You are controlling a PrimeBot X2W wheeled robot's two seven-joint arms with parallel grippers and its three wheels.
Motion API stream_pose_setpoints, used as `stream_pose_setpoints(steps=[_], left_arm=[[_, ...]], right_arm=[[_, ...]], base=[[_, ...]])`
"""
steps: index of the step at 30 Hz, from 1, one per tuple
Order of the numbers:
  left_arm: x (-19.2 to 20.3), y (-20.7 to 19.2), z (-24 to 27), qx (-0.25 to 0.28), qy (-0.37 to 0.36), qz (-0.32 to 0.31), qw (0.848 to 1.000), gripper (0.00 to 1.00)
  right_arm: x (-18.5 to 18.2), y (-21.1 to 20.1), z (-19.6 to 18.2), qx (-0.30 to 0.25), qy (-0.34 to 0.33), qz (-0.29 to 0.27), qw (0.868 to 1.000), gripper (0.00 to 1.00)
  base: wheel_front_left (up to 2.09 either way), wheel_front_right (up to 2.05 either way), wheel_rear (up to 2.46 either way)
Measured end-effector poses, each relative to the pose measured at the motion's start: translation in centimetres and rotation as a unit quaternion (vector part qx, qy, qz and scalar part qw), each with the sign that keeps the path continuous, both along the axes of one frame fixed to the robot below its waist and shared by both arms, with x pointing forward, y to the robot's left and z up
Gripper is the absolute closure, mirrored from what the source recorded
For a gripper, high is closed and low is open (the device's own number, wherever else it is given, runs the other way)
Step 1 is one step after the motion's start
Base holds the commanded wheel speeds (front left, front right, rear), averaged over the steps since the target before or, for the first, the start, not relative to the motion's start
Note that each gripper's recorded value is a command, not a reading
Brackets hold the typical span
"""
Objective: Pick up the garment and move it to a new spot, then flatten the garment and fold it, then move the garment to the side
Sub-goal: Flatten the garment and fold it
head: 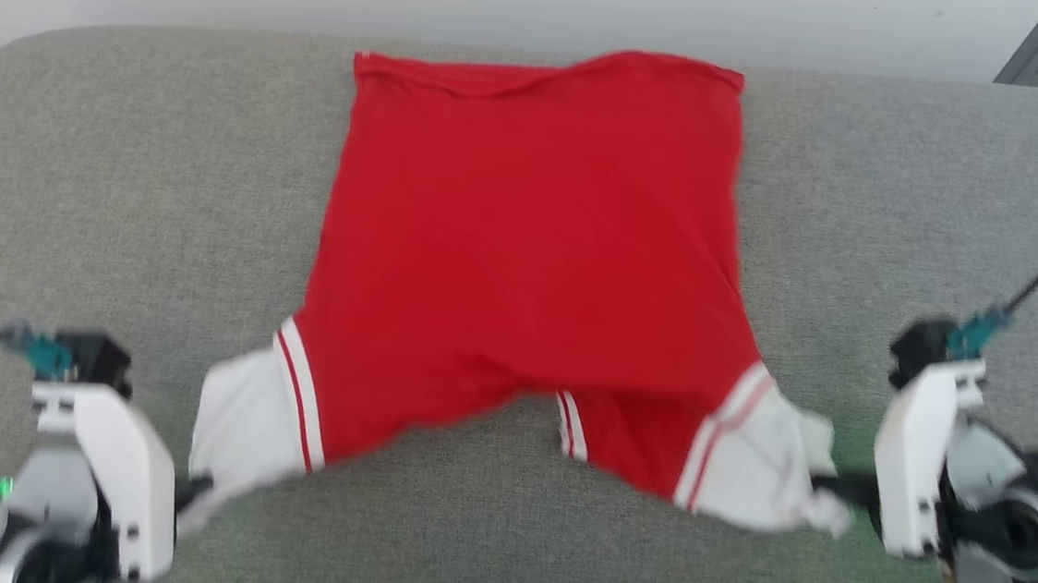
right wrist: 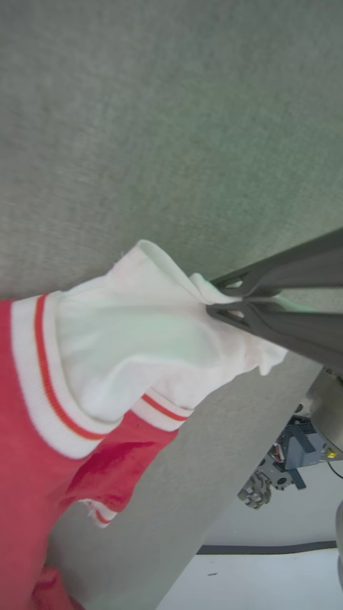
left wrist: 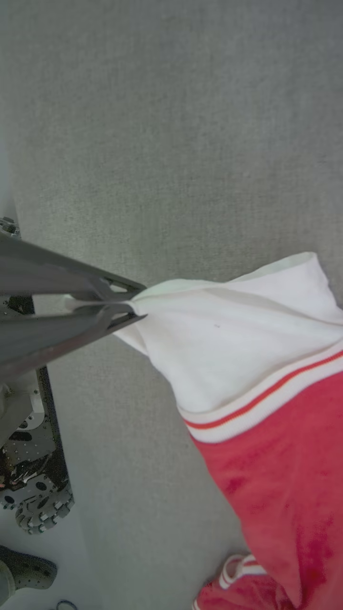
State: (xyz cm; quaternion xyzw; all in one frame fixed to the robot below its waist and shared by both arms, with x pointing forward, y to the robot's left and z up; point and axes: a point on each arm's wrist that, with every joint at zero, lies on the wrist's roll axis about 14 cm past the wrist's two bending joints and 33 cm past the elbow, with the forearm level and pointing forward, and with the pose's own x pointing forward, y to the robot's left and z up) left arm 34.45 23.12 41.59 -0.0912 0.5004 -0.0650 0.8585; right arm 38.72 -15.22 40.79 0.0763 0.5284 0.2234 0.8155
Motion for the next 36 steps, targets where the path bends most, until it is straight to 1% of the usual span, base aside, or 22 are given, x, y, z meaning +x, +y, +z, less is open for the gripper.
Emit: stream_pose_setpoints(steps=[4,9,10,13,14,15,16,17,20,23,25,27,31,32,36], left_arm=[[-3.5,-0.5,-0.6,-0.006,0.044,0.013,0.999,1.00],[-6.5,-1.3,-1.1,-0.018,0.083,0.026,0.996,1.00],[-7.0,-1.7,-1.2,-0.025,0.086,0.028,0.996,1.00],[-7.1,-2.1,-1.6,-0.035,0.088,0.036,0.995,1.00],[-6.9,-2.4,-1.8,-0.042,0.084,0.039,0.995,1.00],[-6.7,-2.6,-1.9,-0.047,0.079,0.039,0.995,1.00],[-6.4,-2.8,-1.9,-0.051,0.074,0.040,0.995,1.00],[-6.1,-2.9,-1.9,-0.052,0.070,0.038,0.995,1.00],[-5.2,-3.2,-1.8,-0.057,0.056,0.038,0.996,1.00],[-4.6,-3.3,-1.7,-0.060,0.042,0.037,0.997,1.00],[-4.4,-3.4,-1.6,-0.063,0.037,0.036,0.997,1.00],[-4.2,-3.6,-1.6,-0.065,0.033,0.037,0.997,1.00],[-3.5,-3.8,-1.5,-0.066,0.021,0.031,0.997,1.00],[-3.5,-3.8,-1.5,-0.066,0.021,0.031,0.997,1.00],[-3.0,-3.9,-1.8,-0.069,0.020,0.028,0.997,1.00]], right_arm=[[-3.4,-0.7,-0.9,-0.004,0.055,0.012,0.998,1.00],[-7.3,-1.7,-1.9,-0.022,0.114,0.020,0.993,1.00],[-8.1,-1.7,-2.2,-0.024,0.121,0.012,0.992,1.00],[-8.3,-1.5,-2.6,-0.032,0.117,0.003,0.993,1.00],[-8.2,-0.9,-2.9,-0.027,0.111,-0.005,0.993,0.93],[-8.0,-0.8,-3.0,-0.031,0.103,-0.007,0.994,0.67],[-7.7,-0.9,-3.1,-0.037,0.094,-0.009,0.995,0.49],[-7.4,-1.0,-3.1,-0.041,0.087,-0.013,0.995,0.00],[-6.2,-0.7,-2.2,-0.049,0.055,-0.012,0.997,0.00],[-3.5,-0.9,0.4,-0.052,-0.011,-0.020,0.998,0.00],[-1.7,-1.0,2.4,-0.052,-0.060,-0.031,0.996,0.00],[0.4,-1.3,4.5,-0.060,-0.117,-0.046,0.990,0.00],[5.3,-1.4,8.2,-0.050,-0.222,-0.092,0.969,0.00],[5.3,-1.4,8.2,-0.050,-0.222,-0.092,0.969,0.00],[9.9,-1.0,9.1,-0.054,-0.279,-0.114,0.952,0.00]], base=[[0.00,0.00,0.00],[0.00,0.00,0.00],[0.00,0.00,0.00],[0.00,0.00,0.00],[0.00,0.00,0.00],[0.00,0.00,0.00],[0.00,0.00,0.00],[0.00,0.00,0.00],[0.00,0.00,0.00],[0.00,0.00,0.00],[0.00,0.00,0.00],[0.00,0.00,0.00],[0.00,0.00,0.00],[0.00,0.00,0.00],[0.00,0.00,0.00]])
